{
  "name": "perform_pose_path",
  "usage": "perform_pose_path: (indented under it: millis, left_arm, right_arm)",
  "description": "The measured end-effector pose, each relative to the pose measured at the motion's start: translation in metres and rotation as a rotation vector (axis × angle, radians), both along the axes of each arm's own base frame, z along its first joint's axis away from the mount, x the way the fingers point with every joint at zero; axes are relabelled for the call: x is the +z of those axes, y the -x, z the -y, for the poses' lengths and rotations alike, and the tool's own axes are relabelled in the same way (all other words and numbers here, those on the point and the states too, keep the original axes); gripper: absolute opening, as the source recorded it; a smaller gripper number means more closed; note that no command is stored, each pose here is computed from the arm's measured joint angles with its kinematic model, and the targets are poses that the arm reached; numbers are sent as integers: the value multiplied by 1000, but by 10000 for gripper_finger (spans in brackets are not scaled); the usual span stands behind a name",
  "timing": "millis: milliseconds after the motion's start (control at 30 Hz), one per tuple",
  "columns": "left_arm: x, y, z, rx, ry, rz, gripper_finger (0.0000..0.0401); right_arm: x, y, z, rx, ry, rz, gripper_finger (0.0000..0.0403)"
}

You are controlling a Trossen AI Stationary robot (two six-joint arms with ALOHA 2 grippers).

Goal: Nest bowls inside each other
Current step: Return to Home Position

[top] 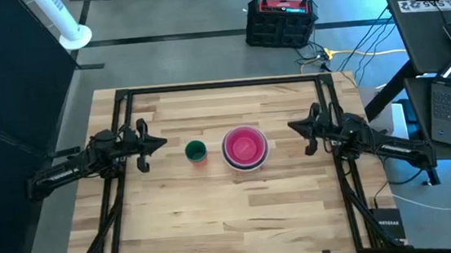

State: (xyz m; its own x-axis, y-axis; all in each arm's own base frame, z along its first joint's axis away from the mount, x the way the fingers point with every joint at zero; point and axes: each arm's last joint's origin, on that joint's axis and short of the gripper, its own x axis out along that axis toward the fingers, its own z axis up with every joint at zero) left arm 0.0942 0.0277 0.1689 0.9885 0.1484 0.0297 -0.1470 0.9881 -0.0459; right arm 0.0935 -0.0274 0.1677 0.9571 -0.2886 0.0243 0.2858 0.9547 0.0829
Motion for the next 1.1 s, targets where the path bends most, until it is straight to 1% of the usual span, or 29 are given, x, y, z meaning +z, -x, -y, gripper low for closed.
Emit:
perform_pose_path:
  millis: [267,1100]
  left_arm:
    - [0,0,0,-1,1,0,0]
    - [0,0,0,-1,1,-2,0]
  right_arm:
    - [0,-1,-2,75,4,-3,1]
    - [0,0,-2,73,4,0,1]
